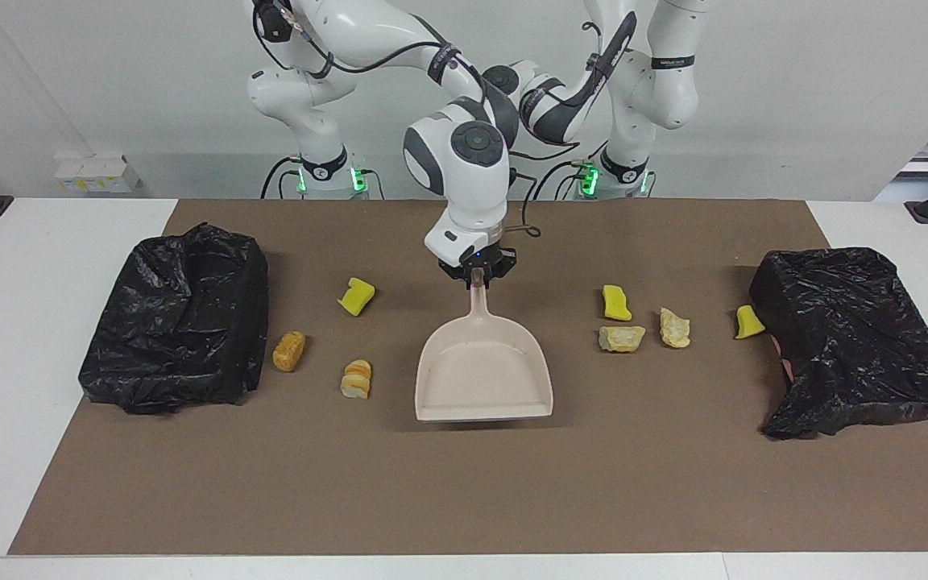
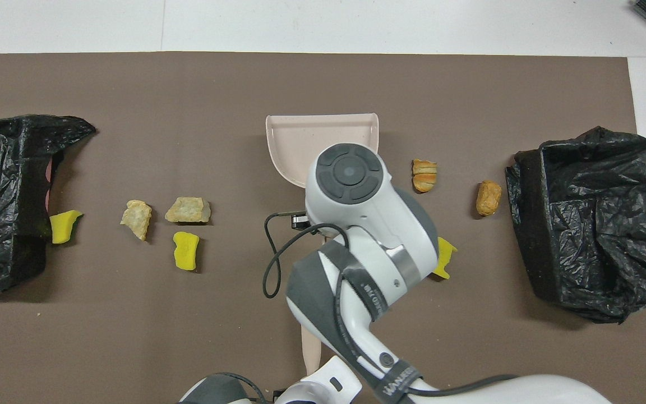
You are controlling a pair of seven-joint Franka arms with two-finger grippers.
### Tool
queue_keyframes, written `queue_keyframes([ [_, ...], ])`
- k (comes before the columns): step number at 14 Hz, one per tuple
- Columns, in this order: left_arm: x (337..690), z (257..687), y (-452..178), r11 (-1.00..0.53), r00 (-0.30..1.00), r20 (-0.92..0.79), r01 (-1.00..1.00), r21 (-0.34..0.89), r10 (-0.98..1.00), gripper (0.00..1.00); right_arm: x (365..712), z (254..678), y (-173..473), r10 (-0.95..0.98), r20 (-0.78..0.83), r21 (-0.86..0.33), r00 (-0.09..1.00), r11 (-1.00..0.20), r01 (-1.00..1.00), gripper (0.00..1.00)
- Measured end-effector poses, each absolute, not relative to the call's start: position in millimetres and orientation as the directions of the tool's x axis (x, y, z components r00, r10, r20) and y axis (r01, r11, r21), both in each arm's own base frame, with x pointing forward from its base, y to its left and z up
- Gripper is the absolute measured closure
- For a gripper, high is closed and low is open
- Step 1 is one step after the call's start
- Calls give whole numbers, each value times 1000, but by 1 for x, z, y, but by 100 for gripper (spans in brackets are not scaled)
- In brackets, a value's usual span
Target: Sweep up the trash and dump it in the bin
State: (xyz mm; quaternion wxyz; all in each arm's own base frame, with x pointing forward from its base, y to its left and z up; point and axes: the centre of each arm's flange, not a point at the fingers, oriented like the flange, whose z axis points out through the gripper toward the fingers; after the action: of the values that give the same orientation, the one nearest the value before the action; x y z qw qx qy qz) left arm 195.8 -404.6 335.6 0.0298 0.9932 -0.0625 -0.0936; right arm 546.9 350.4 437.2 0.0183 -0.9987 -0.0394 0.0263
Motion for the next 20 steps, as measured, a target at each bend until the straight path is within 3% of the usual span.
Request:
queue_keyframes([
  [1,196,335,-405,-991,975,-184,-117,70,-128,50,555,448,332,147,-37,-45,988,-988,145,69],
  [2,198,335,-404,-991,975,-184,-113,71,-125,58,562,456,314,222,-26,-48,975,-974,220,69],
  [3,201,336,-405,-991,976,-182,-108,76,-120,73,567,460,298,299,-31,-46,954,-954,298,69],
  [4,206,339,-404,-992,977,-182,-95,80,-108,74,570,462,285,379,-42,-37,924,-925,378,69],
  [11,315,397,-346,-995,960,-261,97,-20,99,74,579,458,257,785,-78,-1,615,-617,787,69],
  [14,350,414,-303,-972,942,-247,203,-117,226,74,585,455,240,919,-80,-27,385,-388,921,69],
  [20,409,414,-186,-835,853,-118,455,-311,508,74,579,431,253,980,-164,-26,110,-116,993,69],
])
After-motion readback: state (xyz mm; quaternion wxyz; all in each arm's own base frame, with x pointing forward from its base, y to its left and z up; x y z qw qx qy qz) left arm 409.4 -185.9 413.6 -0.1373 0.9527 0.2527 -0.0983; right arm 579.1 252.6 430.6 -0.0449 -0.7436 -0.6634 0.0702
